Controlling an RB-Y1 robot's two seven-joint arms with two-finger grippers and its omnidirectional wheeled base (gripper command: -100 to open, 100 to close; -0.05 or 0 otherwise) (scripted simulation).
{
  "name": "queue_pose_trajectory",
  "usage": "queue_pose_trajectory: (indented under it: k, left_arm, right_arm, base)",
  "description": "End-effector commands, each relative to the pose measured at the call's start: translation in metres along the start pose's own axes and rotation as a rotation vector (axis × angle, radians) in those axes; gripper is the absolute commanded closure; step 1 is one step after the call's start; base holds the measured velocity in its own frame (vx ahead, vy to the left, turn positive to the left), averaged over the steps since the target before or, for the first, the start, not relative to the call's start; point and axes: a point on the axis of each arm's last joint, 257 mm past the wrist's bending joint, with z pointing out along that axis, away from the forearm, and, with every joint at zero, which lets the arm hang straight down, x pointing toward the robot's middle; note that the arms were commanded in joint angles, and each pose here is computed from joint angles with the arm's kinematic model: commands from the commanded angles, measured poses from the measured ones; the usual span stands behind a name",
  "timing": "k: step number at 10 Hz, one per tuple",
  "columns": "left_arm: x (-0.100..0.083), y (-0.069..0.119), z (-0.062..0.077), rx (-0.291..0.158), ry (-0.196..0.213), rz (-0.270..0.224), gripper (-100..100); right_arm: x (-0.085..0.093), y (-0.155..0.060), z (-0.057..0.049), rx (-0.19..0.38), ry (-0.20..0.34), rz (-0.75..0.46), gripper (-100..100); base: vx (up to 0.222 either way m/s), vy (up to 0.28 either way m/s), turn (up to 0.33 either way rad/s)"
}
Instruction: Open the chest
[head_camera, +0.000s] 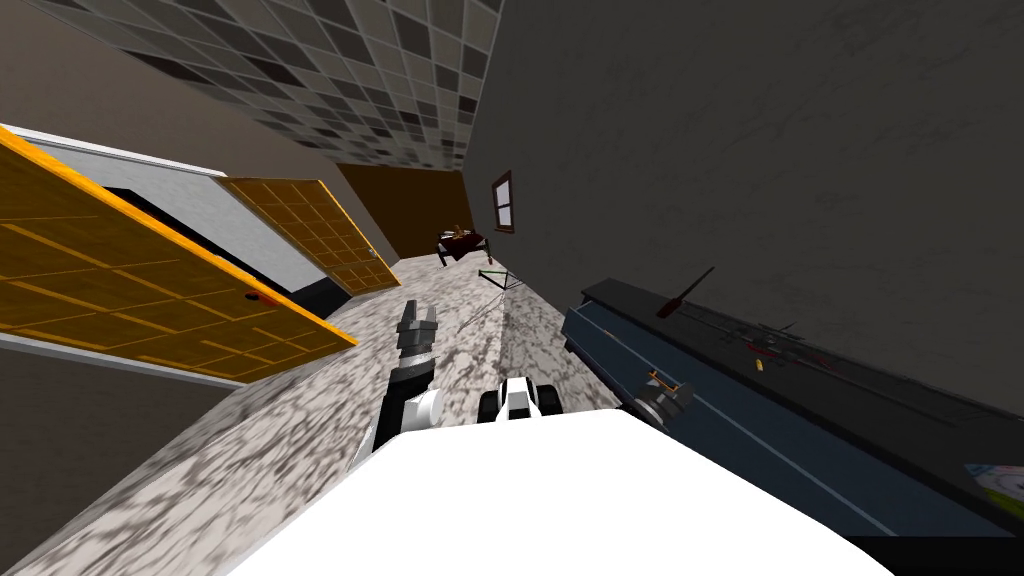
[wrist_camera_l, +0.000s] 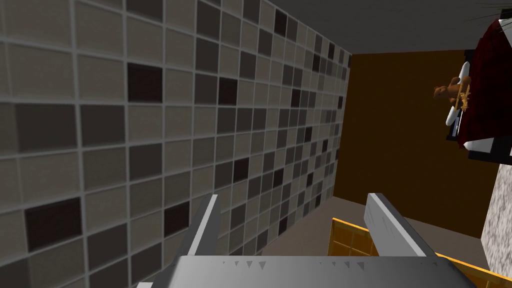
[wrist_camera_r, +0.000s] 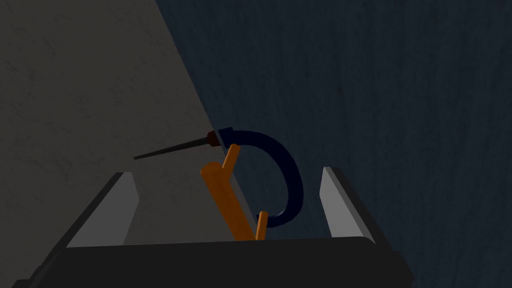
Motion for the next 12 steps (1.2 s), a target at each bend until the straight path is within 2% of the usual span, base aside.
queue_pose_trajectory:
  k: [1,5,6,7,12]
  left_arm:
    - [0.0,0.0,0.0,0.0,0.0,0.0,0]
    - [0.0,0.0,0.0,0.0,0.0,0.0,0]
    - [0.0,0.0,0.0,0.0,0.0,0.0,0]
    - [0.0,0.0,0.0,0.0,0.0,0.0,0]
    - [0.0,0.0,0.0,0.0,0.0,0.0,0]
  right_arm:
    - [-0.008,-0.007,0.038,0.002,-0.007,0.001,-100]
    - [-0.028,-0.022,0.088,0.002,-0.028,0.006,-100]
    - [-0.023,-0.017,0.076,0.0,-0.022,0.003,-100]
    - [-0.024,-0.016,0.077,-0.005,-0.023,0.002,0]
    - [-0.023,-0.014,0.074,-0.013,-0.022,0.0,0]
  base:
    - [-0.061,0.101,-0.03]
    - [-0.051,0.108,-0.028]
    - [-0.029,0.051,-0.006]
    - [-0.004,0.011,0.003]
    - [0.0,0.001,0.0]
